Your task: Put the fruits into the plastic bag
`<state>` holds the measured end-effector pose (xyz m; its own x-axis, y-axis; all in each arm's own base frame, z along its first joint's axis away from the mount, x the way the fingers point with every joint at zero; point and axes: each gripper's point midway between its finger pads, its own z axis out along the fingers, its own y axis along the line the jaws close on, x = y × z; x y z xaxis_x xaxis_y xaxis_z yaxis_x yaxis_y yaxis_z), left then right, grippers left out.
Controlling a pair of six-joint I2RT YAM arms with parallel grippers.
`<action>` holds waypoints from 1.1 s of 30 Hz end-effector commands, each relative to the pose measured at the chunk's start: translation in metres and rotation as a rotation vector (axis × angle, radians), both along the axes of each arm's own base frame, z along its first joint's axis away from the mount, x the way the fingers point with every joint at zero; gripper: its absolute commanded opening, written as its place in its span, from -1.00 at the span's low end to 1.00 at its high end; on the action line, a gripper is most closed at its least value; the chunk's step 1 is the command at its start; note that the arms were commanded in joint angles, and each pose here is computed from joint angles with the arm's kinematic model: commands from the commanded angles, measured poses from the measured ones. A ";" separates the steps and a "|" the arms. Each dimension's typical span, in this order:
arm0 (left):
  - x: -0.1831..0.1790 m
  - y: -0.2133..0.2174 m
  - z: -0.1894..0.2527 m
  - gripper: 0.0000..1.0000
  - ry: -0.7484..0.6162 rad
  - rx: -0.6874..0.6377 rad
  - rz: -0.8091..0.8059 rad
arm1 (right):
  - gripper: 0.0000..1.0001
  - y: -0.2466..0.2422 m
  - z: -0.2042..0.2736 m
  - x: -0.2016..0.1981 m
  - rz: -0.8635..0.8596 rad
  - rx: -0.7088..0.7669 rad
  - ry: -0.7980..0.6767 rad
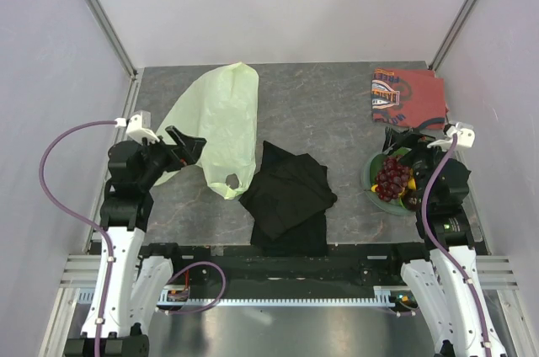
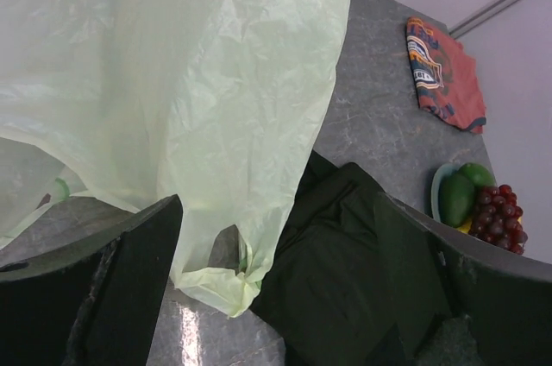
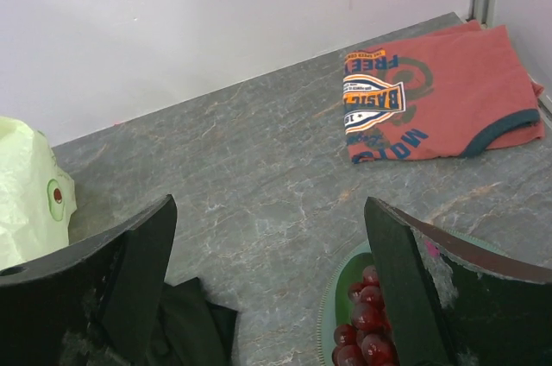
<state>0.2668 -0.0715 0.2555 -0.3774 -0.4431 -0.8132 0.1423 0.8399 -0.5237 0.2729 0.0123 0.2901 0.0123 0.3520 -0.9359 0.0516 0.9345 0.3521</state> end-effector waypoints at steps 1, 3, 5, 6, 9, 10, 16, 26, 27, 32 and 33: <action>-0.001 0.010 0.015 0.99 -0.067 0.051 0.043 | 0.96 0.010 0.016 0.000 0.063 -0.023 -0.061; -0.005 0.001 0.023 0.99 -0.097 0.050 -0.015 | 0.96 0.019 0.018 -0.001 0.113 -0.041 -0.070; -0.010 -0.003 0.033 0.99 -0.149 0.095 -0.062 | 0.96 0.019 0.021 -0.003 0.121 -0.063 -0.076; -0.013 -0.003 0.036 0.99 -0.167 0.116 -0.075 | 0.96 0.024 0.023 -0.004 0.148 -0.068 -0.079; -0.018 0.005 0.042 0.99 -0.201 0.204 -0.064 | 0.96 0.031 0.030 -0.007 0.192 -0.079 -0.101; -0.019 0.007 0.041 0.99 -0.206 0.238 -0.067 | 0.96 0.034 0.032 -0.008 0.208 -0.079 -0.110; -0.017 0.007 0.023 0.99 -0.169 0.224 -0.058 | 0.70 0.078 0.033 -0.006 0.455 -0.065 -0.113; -0.012 0.014 0.012 0.99 -0.128 0.234 -0.024 | 0.59 0.197 -0.011 0.003 0.654 -0.314 0.062; -0.012 0.016 0.010 0.99 -0.119 0.239 -0.012 | 0.60 0.214 -0.017 0.000 0.677 -0.351 0.078; -0.009 0.045 0.005 0.99 -0.074 0.282 0.150 | 0.64 0.327 -0.041 -0.029 0.885 -0.475 0.060; -0.009 0.051 0.002 0.99 -0.058 0.291 0.176 | 0.64 0.340 -0.045 -0.033 0.922 -0.472 0.053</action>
<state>0.2545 -0.0499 0.2594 -0.2983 -0.2709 -0.9152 0.1449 0.9349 -0.3239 0.2372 0.3115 0.2255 -0.2367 -0.2062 -0.9495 -0.7263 0.6866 0.0319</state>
